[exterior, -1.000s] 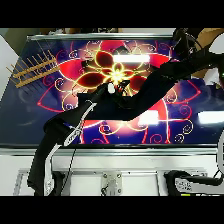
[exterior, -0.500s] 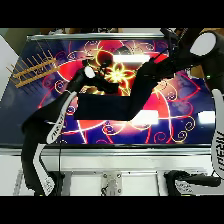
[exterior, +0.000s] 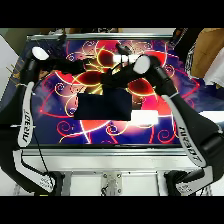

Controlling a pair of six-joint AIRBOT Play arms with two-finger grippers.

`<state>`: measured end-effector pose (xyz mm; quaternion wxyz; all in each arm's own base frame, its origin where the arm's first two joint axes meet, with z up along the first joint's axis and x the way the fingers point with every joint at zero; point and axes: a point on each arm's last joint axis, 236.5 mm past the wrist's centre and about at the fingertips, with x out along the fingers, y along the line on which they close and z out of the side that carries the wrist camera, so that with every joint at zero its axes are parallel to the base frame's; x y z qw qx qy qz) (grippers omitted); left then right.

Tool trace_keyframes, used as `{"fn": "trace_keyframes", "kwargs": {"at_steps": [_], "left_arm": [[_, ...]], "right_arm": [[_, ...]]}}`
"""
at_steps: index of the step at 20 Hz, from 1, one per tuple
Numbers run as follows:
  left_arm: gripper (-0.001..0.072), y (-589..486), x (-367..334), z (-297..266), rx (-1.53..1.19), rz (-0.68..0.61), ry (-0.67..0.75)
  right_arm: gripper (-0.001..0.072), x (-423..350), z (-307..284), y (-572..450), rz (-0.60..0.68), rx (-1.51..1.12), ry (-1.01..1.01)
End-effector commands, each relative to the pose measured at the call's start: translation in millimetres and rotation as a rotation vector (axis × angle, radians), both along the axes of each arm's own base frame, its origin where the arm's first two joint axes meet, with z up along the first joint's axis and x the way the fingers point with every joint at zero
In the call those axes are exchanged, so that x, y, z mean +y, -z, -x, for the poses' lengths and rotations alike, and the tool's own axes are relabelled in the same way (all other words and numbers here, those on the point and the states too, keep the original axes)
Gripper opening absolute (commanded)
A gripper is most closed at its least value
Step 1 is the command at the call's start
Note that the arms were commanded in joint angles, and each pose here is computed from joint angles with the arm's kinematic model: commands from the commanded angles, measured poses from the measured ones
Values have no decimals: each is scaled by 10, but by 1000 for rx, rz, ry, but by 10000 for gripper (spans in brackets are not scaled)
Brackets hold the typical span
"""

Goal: Fold the clothes and pants, and hang the long-sleeved shirts on hangers.

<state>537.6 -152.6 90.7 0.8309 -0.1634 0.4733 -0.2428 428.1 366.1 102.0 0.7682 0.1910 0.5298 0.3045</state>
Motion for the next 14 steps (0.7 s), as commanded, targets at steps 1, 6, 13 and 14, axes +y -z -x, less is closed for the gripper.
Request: {"fn": "trace_keyframes", "kwargs": {"at_steps": [1, 6, 13, 14], "left_arm": [[9, -297, 454, 48, -27, -4, -61], [10, -595, 653, 106, -79, -7, -95], [9, -707, 542, 385, -100, -44, -77], [9, -596, 533, 482, -84, -76, -76]], "right_arm": [[22, 732, -77, 495, -111, 19, 31], [540, 1514, -89, 883, -336, 22, 34], [526, 778, -296, 100, -375, -148, -36], [525, 436, -298, 169, -312, -156, -9]]}}
